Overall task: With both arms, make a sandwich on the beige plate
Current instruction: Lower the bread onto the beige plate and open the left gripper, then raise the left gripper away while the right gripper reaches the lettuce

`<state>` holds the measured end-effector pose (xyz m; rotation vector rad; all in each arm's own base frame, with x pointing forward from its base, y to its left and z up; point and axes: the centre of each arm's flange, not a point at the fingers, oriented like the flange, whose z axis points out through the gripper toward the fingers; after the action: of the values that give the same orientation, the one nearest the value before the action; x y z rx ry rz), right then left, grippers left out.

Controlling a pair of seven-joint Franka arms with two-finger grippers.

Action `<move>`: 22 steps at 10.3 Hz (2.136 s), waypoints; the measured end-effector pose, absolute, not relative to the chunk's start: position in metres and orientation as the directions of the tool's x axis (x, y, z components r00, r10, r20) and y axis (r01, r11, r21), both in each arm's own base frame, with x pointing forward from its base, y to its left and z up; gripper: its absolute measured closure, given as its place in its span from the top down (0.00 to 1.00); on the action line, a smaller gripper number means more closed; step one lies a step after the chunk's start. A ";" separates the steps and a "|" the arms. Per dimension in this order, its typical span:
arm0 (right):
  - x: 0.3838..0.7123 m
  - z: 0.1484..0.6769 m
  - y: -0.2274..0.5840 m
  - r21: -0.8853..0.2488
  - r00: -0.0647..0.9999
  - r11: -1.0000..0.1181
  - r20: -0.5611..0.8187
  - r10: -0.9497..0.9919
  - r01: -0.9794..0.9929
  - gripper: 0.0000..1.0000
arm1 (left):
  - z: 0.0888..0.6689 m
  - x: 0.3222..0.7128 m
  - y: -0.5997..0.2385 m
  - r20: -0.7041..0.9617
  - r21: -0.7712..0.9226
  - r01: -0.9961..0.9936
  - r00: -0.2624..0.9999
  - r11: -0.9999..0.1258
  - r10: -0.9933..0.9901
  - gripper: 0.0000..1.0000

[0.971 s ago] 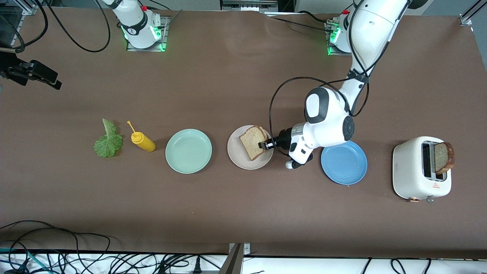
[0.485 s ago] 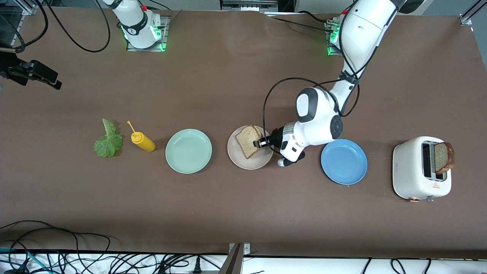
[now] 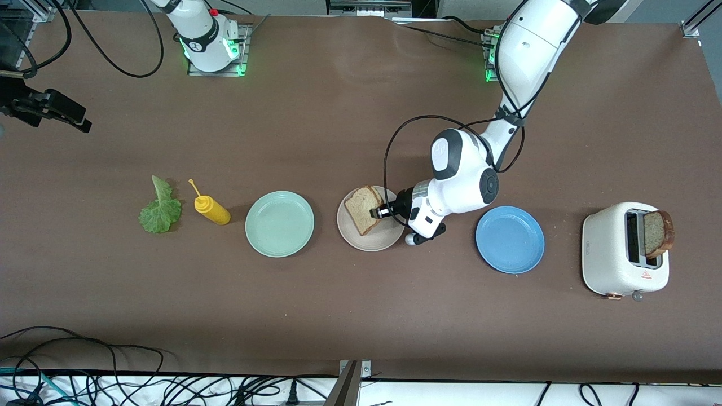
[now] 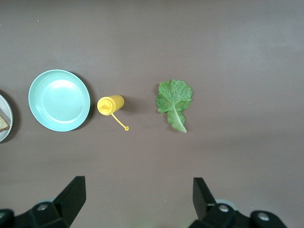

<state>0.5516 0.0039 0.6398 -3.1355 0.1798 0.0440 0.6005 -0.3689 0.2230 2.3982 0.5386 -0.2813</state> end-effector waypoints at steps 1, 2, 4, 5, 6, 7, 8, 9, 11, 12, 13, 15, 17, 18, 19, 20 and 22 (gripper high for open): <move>0.552 0.640 0.004 0.001 0.993 -0.993 -0.028 -0.114 -0.114 1.00 | 0.221 0.601 -0.367 -0.331 0.554 0.449 0.892 -0.701 0.309 0.30; 0.552 0.640 0.004 0.001 0.993 -0.993 -0.028 -0.114 -0.114 1.00 | 0.220 0.602 -0.365 -0.322 0.552 0.440 0.896 -0.708 0.306 0.48; 0.552 0.640 0.004 0.001 0.993 -0.993 -0.028 -0.114 -0.114 1.00 | 0.220 0.606 -0.359 -0.297 0.543 0.420 0.906 -0.727 0.302 0.74; 0.552 0.640 0.004 0.001 0.993 -0.993 -0.028 -0.114 -0.114 1.00 | 0.219 0.610 -0.354 -0.287 0.538 0.417 0.908 -0.733 0.306 0.87; 0.552 0.640 0.004 0.001 0.993 -0.993 -0.028 -0.114 -0.114 1.00 | 0.219 0.614 -0.347 -0.274 0.532 0.412 0.910 -0.740 0.310 1.00; 0.552 0.640 0.004 0.001 0.993 -0.993 -0.028 -0.114 -0.114 1.00 | 0.219 0.617 -0.341 -0.262 0.526 0.406 0.913 -0.748 0.311 1.00; 0.552 0.640 0.004 0.001 0.993 -0.993 -0.028 -0.114 -0.114 1.00 | 0.219 0.620 -0.336 -0.253 0.520 0.402 0.915 -0.754 0.314 1.00; 0.552 0.640 0.004 0.001 0.993 -0.993 -0.028 -0.114 -0.114 1.00 | 0.218 0.623 -0.330 -0.246 0.515 0.403 0.915 -0.756 0.320 1.00; 0.552 0.640 0.004 0.001 0.993 -0.993 -0.029 -0.114 -0.114 1.00 | 0.218 0.630 -0.318 -0.216 0.497 0.385 0.923 -0.778 0.319 1.00; 0.552 0.639 0.004 0.001 0.993 -0.993 -0.029 -0.114 -0.114 1.00 | 0.219 0.632 -0.315 -0.189 0.481 0.356 0.935 -0.801 0.302 1.00; 0.552 0.639 0.004 0.001 0.993 -0.993 -0.031 -0.114 -0.114 1.00 | 0.221 0.636 -0.311 -0.164 0.468 0.332 0.943 -0.819 0.289 1.00; 0.553 0.637 0.003 0.002 0.993 -0.993 -0.034 -0.115 -0.115 1.00 | 0.229 0.644 -0.298 -0.133 0.454 0.310 0.951 -0.836 0.280 1.00; 0.559 0.628 0.001 0.003 0.992 -0.993 -0.043 -0.119 -0.119 1.00 | 0.236 0.653 -0.271 -0.123 0.400 0.277 0.961 -0.874 0.249 1.00; 0.566 0.616 -0.001 0.005 0.992 -0.994 -0.059 -0.108 -0.108 1.00 | 0.242 0.657 -0.253 -0.128 0.359 0.255 0.966 -0.898 0.223 1.00; 0.574 0.600 -0.002 0.013 0.993 -0.996 -0.082 -0.084 -0.083 1.00 | 0.250 0.660 -0.235 -0.138 0.322 0.239 0.969 -0.916 0.204 1.00; 0.581 0.581 -0.004 0.032 0.991 -0.998 -0.118 -0.065 -0.061 1.00 | 0.258 0.663 -0.219 -0.142 0.291 0.227 0.971 -0.929 0.193 1.00; 0.602 0.507 -0.015 0.073 0.967 -0.996 -0.247 -0.068 -0.051 1.00 | 0.278 0.664 -0.192 -0.144 0.220 0.195 0.976 -0.956 0.166 1.00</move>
<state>0.6021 -0.0155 0.5068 -3.1806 0.0961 0.4024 0.6642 -0.1921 0.2776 2.8887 0.2681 -0.1819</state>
